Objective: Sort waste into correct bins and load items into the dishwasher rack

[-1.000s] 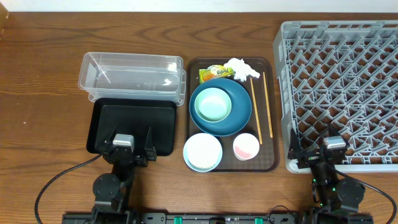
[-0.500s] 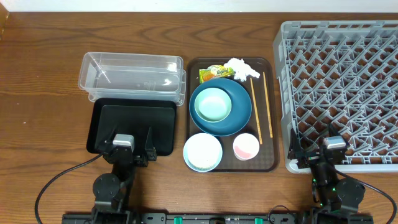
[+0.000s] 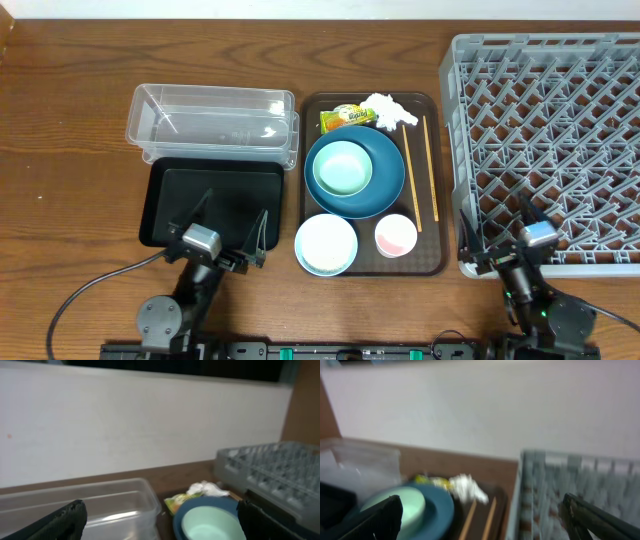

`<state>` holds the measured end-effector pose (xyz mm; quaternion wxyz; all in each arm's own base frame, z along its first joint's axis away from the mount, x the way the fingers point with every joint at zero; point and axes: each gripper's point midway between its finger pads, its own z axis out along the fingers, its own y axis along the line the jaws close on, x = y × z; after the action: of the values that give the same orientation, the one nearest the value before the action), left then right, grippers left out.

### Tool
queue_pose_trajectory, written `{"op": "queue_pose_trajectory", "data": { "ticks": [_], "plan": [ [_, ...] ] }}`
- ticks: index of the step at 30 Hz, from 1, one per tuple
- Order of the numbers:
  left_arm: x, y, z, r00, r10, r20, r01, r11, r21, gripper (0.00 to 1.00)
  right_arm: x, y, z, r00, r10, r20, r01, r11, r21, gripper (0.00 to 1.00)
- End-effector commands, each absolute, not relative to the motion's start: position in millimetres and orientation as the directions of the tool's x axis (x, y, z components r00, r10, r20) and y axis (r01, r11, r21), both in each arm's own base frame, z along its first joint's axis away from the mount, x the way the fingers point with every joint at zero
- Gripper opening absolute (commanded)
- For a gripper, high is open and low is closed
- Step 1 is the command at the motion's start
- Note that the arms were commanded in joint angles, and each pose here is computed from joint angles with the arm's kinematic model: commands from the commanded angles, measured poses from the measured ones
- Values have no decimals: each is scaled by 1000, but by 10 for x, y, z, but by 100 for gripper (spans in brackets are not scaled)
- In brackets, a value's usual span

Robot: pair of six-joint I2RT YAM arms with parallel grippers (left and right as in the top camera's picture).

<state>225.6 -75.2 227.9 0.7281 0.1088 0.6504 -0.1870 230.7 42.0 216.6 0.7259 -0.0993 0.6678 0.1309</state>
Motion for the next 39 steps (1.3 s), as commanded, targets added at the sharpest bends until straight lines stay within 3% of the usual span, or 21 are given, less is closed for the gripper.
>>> {"op": "queue_pose_trajectory", "data": {
  "ticks": [1, 4, 13, 20, 23, 26, 29, 34, 39],
  "plan": [
    [2131, -844, 2658, 65, -197, -978, 480, 865, -142, 98, 2159, 492, 2656, 138, 90, -986, -359, 933, 35, 99],
    [2134, -902, 2806, -26, -186, -982, 498, 850, -174, 98, 2112, 500, 2844, 88, 100, -991, -357, 932, 62, 99],
    [2373, -1169, 3132, -443, -134, -887, 518, 769, -375, 98, 2239, 476, 2955, -356, 184, -916, -275, 917, 290, 99],
    [2421, -1597, 3553, -540, -124, -832, 685, 510, -521, 98, 2444, 498, 3046, -568, 184, -802, -245, 893, 378, 99],
    [2529, -1641, 3532, -604, -159, -781, 650, 468, -598, 98, 2436, 644, 2976, -650, 194, -735, -280, 838, 468, 99],
    [2605, -1639, 3354, -670, -159, -725, 589, 480, -650, 98, 2505, 679, 2889, -689, 198, -697, -279, 815, 507, 99],
    [2673, -1606, 3061, -741, -165, -651, 474, 559, -680, 98, 2544, 693, 2747, -735, 191, -651, -249, 817, 520, 99],
    [2680, -1543, 2572, -798, -134, -588, 309, 746, -590, 98, 2451, 870, 2350, -844, 84, -529, -213, 854, 475, 99],
    [2642, -1540, 2491, -786, -81, -613, 279, 838, -469, 98, 2323, 1052, 1985, -907, -39, -420, -188, 929, 318, 99]
  ]
}}
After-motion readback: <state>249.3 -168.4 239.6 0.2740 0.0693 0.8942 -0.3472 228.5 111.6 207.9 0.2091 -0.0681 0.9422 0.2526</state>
